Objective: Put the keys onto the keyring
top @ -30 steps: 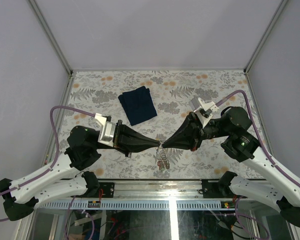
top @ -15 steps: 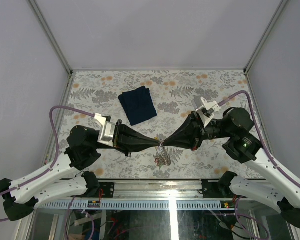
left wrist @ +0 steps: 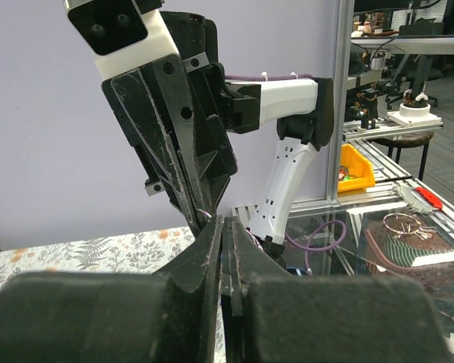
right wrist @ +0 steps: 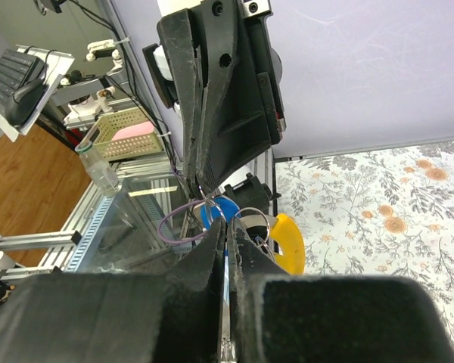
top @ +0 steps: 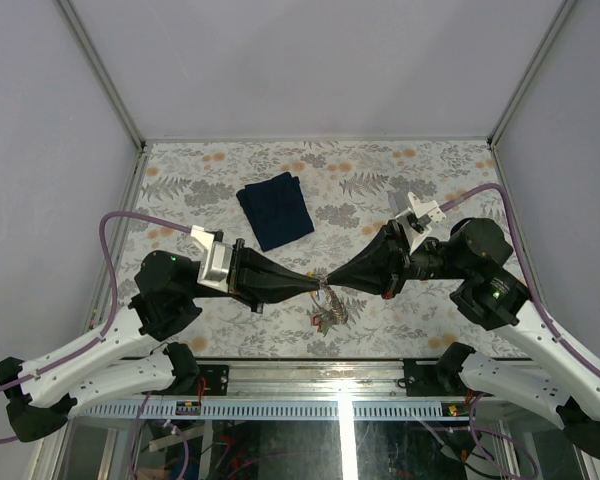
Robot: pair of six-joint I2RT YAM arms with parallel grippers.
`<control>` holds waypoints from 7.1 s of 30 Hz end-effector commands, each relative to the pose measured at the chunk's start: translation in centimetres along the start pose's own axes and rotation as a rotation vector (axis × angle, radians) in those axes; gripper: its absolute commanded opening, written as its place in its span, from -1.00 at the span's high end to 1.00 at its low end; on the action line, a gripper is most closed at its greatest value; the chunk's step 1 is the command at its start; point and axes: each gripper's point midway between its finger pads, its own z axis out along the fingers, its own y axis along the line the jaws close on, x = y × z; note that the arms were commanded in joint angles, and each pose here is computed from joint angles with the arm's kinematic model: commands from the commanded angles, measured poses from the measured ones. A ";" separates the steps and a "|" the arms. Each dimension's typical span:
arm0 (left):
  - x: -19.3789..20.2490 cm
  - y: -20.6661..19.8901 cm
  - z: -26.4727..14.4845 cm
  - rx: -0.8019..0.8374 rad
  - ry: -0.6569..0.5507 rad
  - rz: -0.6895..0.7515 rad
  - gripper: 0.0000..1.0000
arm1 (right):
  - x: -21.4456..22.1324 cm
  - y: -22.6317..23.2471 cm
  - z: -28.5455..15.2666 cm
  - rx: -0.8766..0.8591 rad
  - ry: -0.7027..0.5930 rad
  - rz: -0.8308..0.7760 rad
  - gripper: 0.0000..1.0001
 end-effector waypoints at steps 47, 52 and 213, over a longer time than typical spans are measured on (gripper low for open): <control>-2.5 2.9 -0.2 -0.174 -0.089 0.045 0.47 | -6.2 -0.7 -2.5 0.185 -0.352 -0.146 1.00; -4.2 2.8 -0.4 -0.189 -0.154 0.046 0.39 | -4.8 -0.5 -2.3 0.165 -0.272 -0.202 1.00; 1.1 0.1 0.8 0.056 0.350 0.088 0.94 | -2.2 3.4 -1.0 -0.138 0.050 -0.228 1.00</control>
